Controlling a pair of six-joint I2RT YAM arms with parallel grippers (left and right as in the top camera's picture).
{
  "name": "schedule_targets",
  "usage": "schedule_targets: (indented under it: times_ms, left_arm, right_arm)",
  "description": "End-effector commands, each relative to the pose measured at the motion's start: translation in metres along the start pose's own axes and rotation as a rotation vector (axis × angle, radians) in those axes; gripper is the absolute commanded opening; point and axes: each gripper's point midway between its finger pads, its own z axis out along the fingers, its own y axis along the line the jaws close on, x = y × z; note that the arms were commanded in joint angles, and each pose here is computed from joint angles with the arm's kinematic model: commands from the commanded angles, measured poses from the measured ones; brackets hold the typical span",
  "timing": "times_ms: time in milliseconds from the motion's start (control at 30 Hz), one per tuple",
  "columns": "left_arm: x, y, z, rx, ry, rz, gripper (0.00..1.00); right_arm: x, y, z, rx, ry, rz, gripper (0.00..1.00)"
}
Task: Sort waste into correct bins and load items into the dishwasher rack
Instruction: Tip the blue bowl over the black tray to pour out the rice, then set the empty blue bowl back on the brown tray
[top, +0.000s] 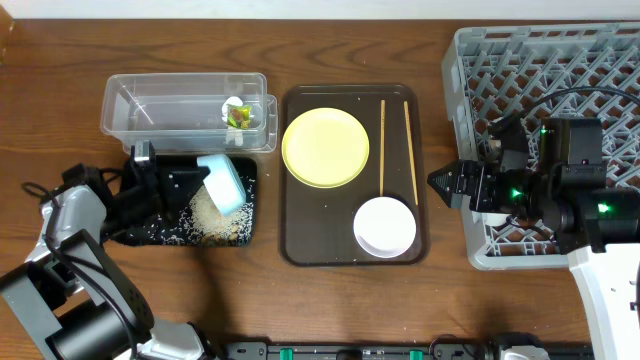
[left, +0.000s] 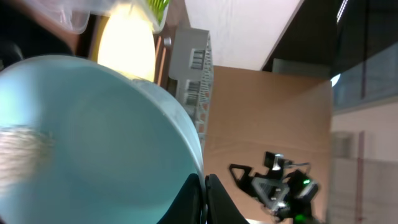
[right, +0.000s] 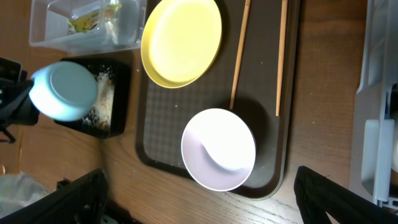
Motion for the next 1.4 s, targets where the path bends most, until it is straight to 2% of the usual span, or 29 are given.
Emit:
schedule_targets:
  times_ms: [0,67,167,233,300,400,533,700,767,800,833,933,1033,1200,1367]
  left_arm:
    - [0.001,-0.015,-0.001,0.049,-0.005,0.087,0.06]
    - [0.003,-0.017,-0.001,0.059,-0.003,0.057,0.06]
    - [-0.001,-0.012,0.000,0.032,-0.005,0.098,0.06]
    - [0.000,-0.015,0.000,0.049,-0.003,0.014,0.06]
    - [0.001,-0.020,0.001,0.067,0.001,0.074,0.06]
    - [0.006,-0.012,0.003,0.009,0.013,0.042,0.06]
    - [0.026,-0.020,0.014,-0.023,0.070,0.091,0.06]
    - [0.045,-0.025,0.021,-0.273,0.093,0.266,0.06]
    - [0.031,-0.020,0.012,-0.417,0.014,0.347,0.06]
    - [0.018,-0.011,0.001,-0.534,-0.066,0.325,0.06]
    - [0.014,-0.009,-0.003,-0.571,-0.110,0.288,0.06]
    - [0.026,-0.043,0.014,-0.362,-0.045,0.357,0.06]
    - [0.035,-0.054,0.020,-0.283,-0.019,0.279,0.06]
    - [0.058,-0.027,0.033,-0.518,0.034,0.332,0.06]
    - [0.091,0.011,0.061,-0.844,0.135,0.488,0.06]
  right_arm:
    - [-0.003,0.006,-0.003,-0.011,-0.010,-0.030,0.93]
    - [-0.003,0.006,-0.003,-0.012,-0.011,-0.030,0.93]
    - [-0.003,0.006,-0.003,-0.012,-0.011,-0.030,0.93]
    - [-0.003,0.006,-0.003,-0.012,-0.013,-0.032,0.94]
    - [-0.003,0.006,-0.003,-0.012,-0.012,-0.031,0.93]
    - [-0.003,0.006,-0.003,-0.012,-0.013,-0.031,0.93]
    - [-0.003,0.006,-0.003,-0.012,-0.012,-0.031,0.94]
    - [-0.005,0.007,-0.003,-0.013,-0.020,-0.036,0.94]
    - [-0.005,0.006,-0.003,-0.013,-0.019,-0.035,0.94]
    - [-0.005,0.007,-0.003,-0.013,-0.019,-0.035,0.94]
    - [-0.005,0.006,-0.003,-0.013,-0.018,-0.035,0.94]
    - [-0.003,0.006,-0.003,-0.010,-0.013,-0.032,0.94]
    - [-0.003,0.006,-0.003,-0.009,-0.013,-0.032,0.94]
    - [-0.003,0.006,-0.003,-0.008,-0.011,-0.031,0.94]
    - [-0.004,0.006,-0.003,-0.009,-0.016,-0.034,0.95]
